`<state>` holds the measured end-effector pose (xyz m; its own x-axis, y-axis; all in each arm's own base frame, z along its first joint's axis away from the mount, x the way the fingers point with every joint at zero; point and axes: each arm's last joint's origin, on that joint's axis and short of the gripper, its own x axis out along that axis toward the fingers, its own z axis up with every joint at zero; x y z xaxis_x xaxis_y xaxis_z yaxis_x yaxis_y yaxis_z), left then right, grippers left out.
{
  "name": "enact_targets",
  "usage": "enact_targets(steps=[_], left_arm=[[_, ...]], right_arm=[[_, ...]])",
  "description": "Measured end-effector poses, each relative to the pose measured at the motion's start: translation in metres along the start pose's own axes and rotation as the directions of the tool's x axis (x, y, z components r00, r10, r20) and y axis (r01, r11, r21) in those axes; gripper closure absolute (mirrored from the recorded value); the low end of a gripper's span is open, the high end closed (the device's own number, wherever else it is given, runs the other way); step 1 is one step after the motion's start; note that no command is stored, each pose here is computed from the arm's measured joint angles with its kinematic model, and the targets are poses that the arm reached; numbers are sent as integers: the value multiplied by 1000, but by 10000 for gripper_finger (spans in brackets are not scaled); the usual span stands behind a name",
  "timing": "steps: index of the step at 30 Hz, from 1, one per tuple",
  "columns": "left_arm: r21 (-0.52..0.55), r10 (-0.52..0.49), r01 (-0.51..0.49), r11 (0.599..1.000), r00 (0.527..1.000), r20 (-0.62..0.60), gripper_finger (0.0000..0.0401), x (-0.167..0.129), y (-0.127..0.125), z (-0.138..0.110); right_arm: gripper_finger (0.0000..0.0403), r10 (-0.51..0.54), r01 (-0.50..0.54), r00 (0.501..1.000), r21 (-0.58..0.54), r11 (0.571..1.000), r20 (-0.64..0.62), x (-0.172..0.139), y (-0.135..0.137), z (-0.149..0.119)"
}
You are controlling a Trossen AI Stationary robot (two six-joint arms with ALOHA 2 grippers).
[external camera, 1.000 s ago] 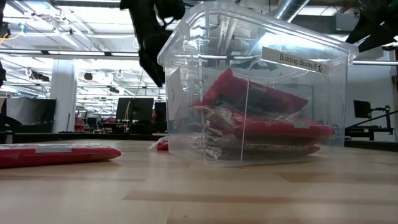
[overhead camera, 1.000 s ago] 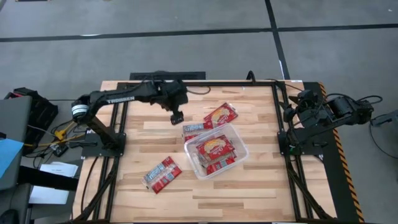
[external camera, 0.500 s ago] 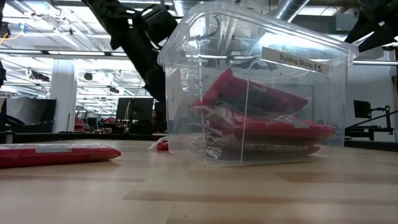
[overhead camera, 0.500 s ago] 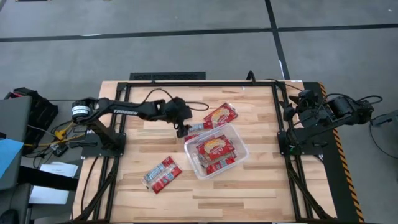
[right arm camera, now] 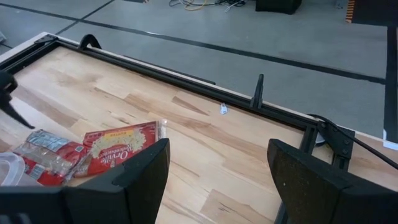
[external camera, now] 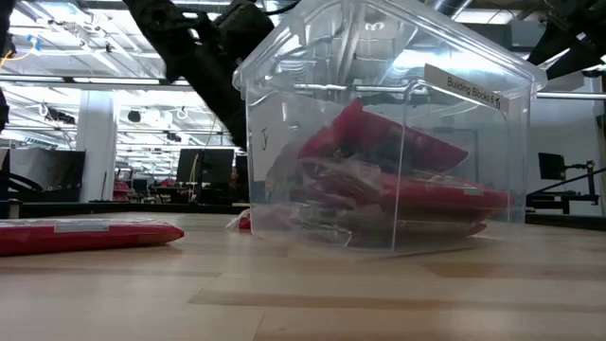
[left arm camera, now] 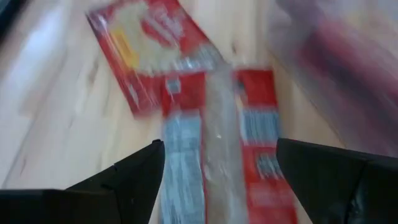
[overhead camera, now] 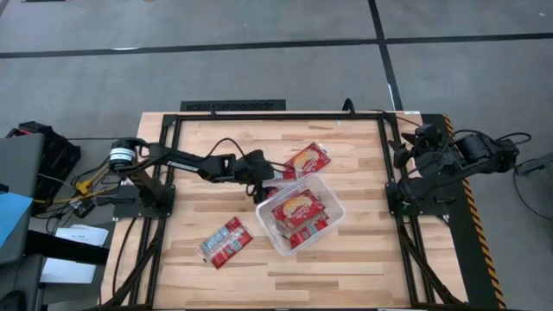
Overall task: Sort popcorn bags into baskets
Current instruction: Put the red popcorn pack into the transparent container
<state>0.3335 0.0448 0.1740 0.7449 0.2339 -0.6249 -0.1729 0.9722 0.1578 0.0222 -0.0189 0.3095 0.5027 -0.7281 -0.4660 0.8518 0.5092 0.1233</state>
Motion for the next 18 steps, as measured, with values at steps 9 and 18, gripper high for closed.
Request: enact_targets(steps=[9,18], left_arm=[[-37,-5,3,999,998,-57,104,22,-5,-16],[6,-17,18,1000,985,-172,134,40,-10,-37]], right_arm=[[107,12,-12,1000,18,1000,1,-1,-4,0],[107,19,-19,1000,23,1000,-7,-1,-5,-1]])
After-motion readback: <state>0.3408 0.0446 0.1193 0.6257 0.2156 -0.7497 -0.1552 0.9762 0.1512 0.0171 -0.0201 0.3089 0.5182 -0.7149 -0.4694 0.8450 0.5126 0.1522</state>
